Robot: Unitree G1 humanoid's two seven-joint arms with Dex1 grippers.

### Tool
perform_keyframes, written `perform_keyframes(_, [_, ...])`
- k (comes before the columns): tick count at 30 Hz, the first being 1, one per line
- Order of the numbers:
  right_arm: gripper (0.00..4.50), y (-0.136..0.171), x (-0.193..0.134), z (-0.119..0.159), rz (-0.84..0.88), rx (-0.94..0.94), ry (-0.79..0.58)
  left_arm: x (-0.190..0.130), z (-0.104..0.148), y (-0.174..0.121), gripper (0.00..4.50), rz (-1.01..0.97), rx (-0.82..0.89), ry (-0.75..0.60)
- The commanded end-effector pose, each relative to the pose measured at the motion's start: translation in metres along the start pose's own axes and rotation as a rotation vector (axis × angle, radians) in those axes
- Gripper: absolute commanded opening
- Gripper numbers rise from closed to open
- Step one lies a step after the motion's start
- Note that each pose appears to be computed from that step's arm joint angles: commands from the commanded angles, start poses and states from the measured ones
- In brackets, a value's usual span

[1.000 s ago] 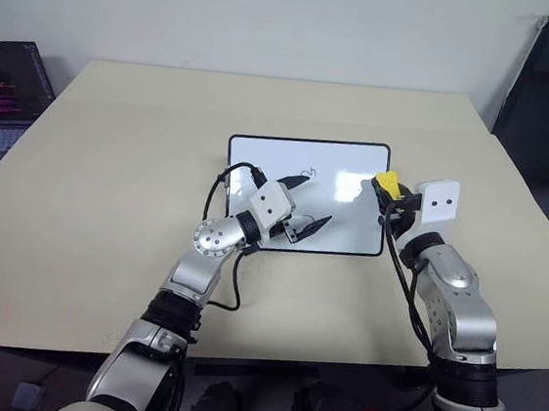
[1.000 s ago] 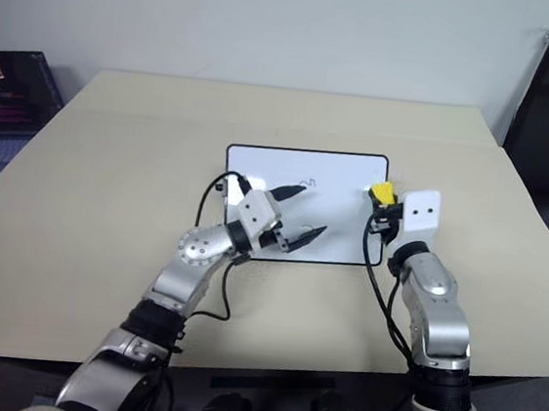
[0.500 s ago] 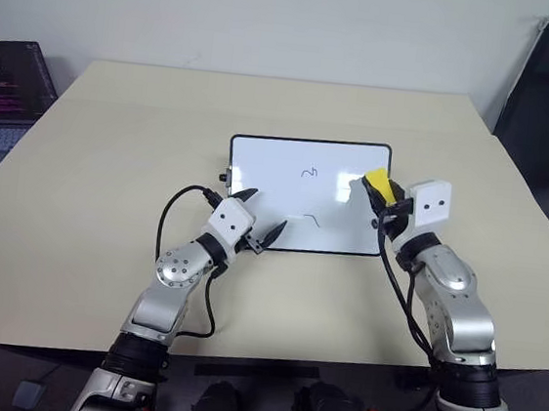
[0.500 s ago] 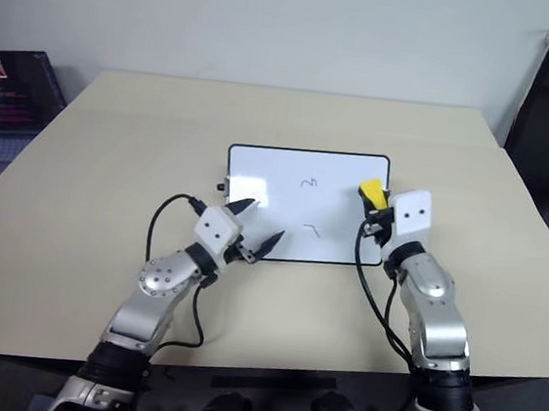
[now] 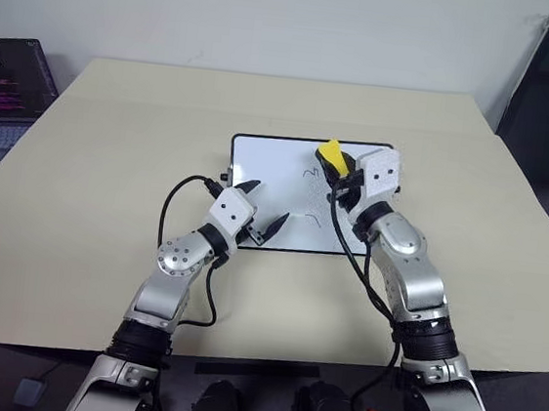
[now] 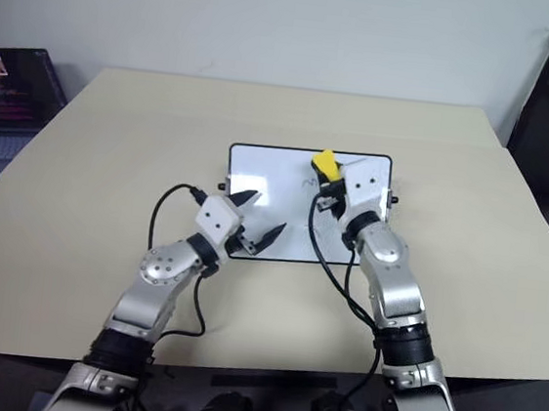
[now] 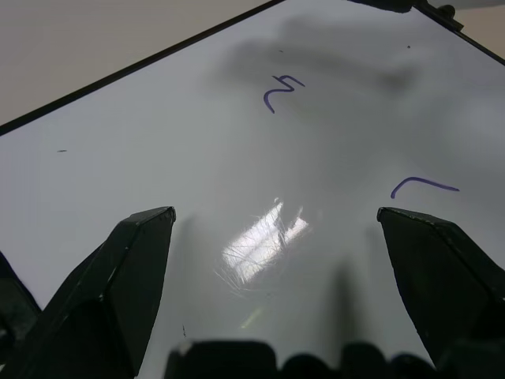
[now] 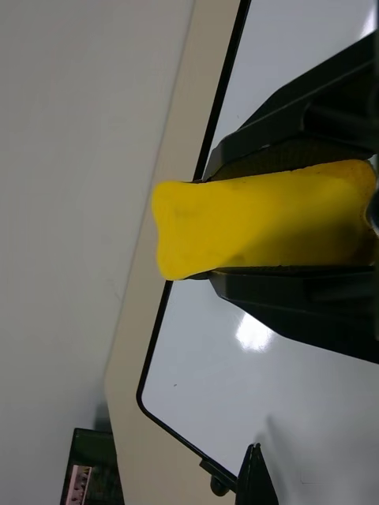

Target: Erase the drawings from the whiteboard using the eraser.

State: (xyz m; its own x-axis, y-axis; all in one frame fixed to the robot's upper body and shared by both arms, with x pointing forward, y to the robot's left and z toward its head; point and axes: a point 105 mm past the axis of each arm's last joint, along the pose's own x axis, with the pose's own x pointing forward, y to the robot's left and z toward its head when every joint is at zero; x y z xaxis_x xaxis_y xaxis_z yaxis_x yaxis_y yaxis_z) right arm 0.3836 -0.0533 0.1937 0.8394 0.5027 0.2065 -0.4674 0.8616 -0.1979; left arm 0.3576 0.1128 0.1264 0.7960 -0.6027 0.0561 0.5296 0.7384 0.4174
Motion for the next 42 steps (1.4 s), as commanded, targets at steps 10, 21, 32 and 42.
perform_keyframes(10, [1.12,0.017,0.014,-0.007,0.06,-0.052,0.049,0.006,0.015,0.01,4.5,0.009,0.033,-0.054])
perform_keyframes(21, [1.12,0.008,0.015,-0.028,0.023,-0.108,0.183,0.012,0.019,0.01,4.5,0.01,0.033,-0.069])
perform_keyframes(32, [1.12,-0.005,-0.027,-0.057,0.024,-0.129,0.306,0.013,0.019,0.011,4.5,0.016,0.028,-0.071])
perform_keyframes(42, [1.12,-0.002,-0.019,-0.034,0.013,-0.088,0.202,0.016,0.02,0.01,4.5,0.007,0.027,-0.077])
